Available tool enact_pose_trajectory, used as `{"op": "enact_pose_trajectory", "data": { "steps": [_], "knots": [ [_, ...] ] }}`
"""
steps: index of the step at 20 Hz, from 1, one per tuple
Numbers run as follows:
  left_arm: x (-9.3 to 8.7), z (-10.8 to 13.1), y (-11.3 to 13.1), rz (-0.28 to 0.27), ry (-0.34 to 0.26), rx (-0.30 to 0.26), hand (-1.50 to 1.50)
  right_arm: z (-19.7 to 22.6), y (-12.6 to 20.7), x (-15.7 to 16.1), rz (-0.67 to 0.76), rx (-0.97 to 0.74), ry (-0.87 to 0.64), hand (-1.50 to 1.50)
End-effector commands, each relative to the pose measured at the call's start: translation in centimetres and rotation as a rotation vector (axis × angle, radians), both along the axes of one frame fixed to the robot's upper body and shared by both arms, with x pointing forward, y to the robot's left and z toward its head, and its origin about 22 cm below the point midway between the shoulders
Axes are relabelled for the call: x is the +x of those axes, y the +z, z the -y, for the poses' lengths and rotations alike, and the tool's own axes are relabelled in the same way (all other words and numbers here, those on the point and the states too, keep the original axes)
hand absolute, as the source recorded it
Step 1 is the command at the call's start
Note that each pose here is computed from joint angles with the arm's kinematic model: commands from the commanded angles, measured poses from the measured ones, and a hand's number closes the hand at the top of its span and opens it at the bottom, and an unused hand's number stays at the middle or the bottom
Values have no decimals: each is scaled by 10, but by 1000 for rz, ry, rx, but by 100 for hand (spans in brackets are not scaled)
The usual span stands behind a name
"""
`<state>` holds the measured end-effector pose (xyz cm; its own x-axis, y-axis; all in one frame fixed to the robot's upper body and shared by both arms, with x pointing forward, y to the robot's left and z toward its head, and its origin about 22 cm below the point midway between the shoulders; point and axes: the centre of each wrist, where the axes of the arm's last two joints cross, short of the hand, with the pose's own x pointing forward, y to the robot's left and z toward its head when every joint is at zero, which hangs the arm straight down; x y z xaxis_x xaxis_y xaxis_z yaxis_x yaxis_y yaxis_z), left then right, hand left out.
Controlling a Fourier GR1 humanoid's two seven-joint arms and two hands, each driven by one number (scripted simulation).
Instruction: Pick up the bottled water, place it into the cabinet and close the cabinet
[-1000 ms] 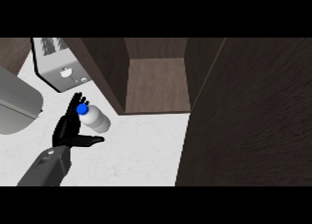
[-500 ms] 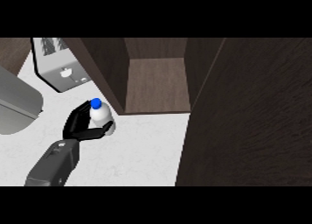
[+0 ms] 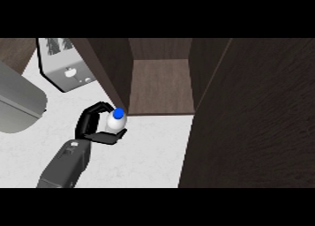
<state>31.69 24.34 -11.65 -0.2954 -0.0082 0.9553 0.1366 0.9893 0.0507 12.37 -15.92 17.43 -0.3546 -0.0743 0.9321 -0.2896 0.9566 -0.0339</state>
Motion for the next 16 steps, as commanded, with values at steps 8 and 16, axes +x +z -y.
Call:
{"op": "enact_pose_trajectory", "data": {
  "steps": [8,16],
  "knots": [
    [-12,48,0,14,22,-116,150,4,11,-9,56,-5,-51,-150],
    [9,91,65,13,-30,-198,150,7,12,-11,20,-18,-56,-150]
  ]
}}
